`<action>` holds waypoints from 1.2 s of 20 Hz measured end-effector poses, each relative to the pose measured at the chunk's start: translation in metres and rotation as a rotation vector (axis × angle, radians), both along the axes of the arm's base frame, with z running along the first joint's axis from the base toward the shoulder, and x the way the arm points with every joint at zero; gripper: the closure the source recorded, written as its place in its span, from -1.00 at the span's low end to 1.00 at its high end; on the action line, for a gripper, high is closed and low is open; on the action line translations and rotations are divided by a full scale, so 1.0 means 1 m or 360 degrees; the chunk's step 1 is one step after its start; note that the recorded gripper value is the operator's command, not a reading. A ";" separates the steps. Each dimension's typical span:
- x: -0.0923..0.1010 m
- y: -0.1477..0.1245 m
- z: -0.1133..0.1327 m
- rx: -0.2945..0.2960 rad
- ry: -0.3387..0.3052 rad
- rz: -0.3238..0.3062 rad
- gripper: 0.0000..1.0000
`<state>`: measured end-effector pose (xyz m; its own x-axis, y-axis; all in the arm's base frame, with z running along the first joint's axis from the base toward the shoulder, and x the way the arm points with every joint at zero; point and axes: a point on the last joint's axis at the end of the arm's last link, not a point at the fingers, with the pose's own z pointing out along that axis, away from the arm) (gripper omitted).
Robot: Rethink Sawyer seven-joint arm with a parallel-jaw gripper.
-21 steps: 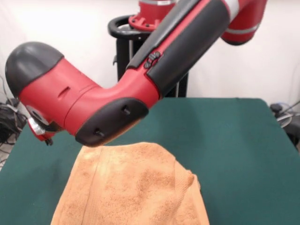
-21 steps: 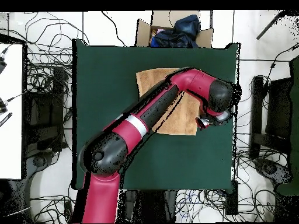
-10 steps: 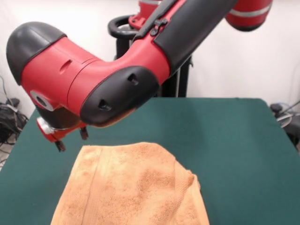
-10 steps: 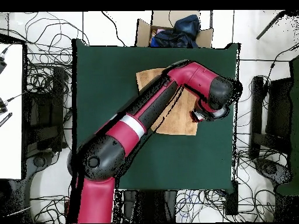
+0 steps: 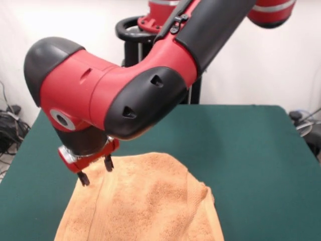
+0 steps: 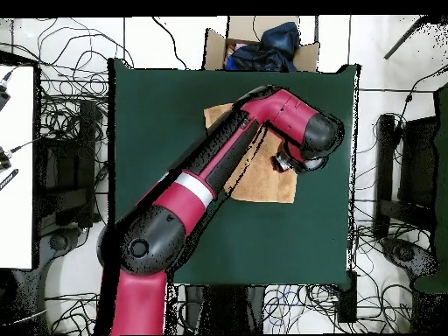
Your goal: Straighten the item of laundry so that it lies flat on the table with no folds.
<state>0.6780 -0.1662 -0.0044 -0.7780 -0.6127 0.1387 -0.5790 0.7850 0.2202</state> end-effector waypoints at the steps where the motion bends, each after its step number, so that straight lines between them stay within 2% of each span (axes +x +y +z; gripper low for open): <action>1: 0.003 0.002 -0.003 -0.0010 -0.0029 0.0007 -1.00; 7: 0.018 0.006 -0.011 -0.0127 -0.0192 0.0051 -1.00; 11: 0.025 0.010 -0.014 -0.0179 -0.0261 0.0076 -1.00; 24: 0.026 0.018 -0.021 -0.0178 -0.0265 0.0100 -1.00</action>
